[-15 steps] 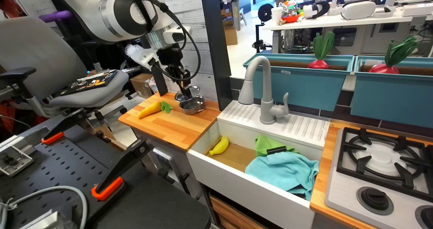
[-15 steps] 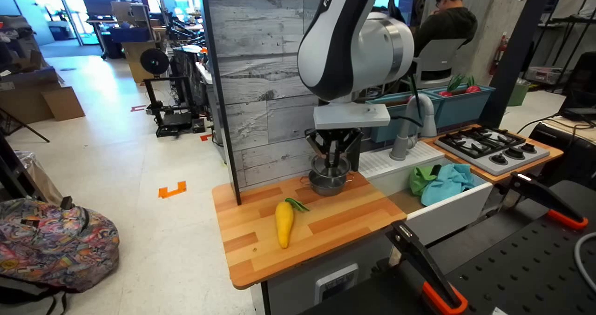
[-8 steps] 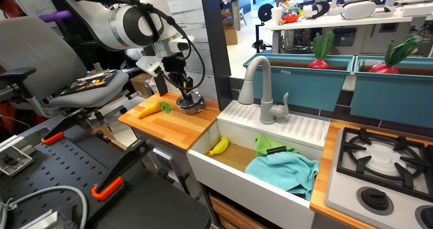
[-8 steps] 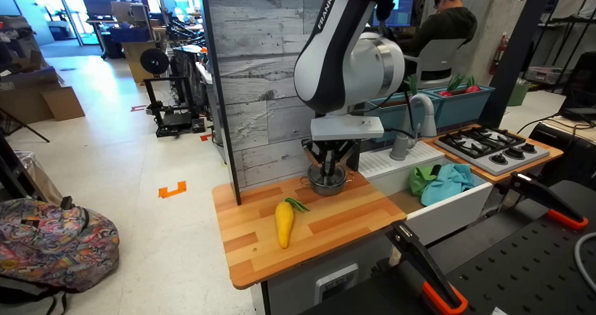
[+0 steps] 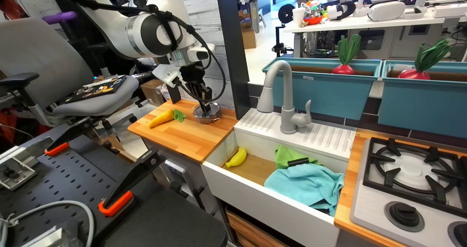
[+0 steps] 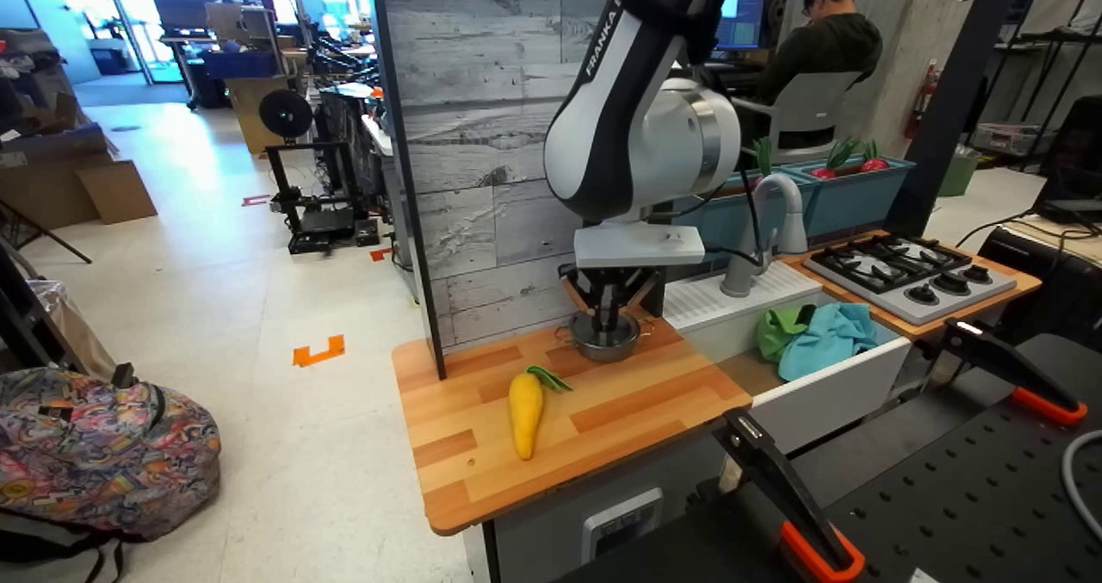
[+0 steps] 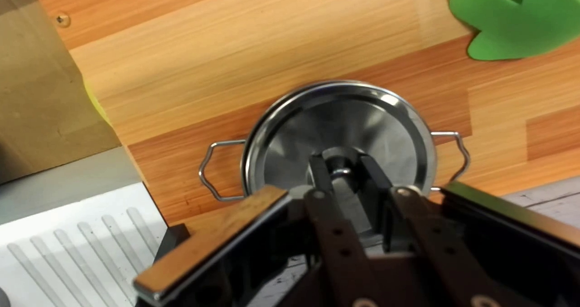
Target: Pick up the lid and place it on the pot
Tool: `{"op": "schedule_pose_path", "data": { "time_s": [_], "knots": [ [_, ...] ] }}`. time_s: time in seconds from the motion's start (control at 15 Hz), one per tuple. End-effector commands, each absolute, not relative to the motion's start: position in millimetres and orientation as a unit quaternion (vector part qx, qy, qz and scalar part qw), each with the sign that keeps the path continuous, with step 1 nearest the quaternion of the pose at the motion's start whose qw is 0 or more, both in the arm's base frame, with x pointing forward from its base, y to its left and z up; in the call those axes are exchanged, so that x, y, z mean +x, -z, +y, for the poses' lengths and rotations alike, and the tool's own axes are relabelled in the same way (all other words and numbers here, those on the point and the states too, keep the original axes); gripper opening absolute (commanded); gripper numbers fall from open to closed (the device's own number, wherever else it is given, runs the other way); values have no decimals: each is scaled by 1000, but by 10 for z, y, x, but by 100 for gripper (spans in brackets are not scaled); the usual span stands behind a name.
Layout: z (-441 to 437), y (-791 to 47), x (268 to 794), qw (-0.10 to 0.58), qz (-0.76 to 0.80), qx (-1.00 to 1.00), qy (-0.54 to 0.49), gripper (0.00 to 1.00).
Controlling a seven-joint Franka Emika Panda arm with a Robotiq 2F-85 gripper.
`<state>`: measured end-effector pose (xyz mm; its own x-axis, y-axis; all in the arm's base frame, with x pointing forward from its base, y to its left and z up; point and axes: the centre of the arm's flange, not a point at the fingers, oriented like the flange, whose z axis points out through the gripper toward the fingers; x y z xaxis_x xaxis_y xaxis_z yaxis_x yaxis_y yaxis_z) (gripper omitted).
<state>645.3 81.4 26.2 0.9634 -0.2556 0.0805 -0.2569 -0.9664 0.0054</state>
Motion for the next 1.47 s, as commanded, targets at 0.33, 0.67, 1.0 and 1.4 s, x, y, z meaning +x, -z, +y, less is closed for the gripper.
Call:
{"op": "schedule_pose_path", "data": {
  "time_s": [0.33, 0.67, 1.0, 1.4],
  "knots": [
    [794, -211, 6582, -10, -137, 990, -15, 70],
    [850, -328, 6462, -13, -135, 991, -21, 100],
    [912, -621, 6125, -27, -124, 991, -31, 100],
    [1087, -1063, 5535, -8, -48, 998, -40, 100]
  ]
}}
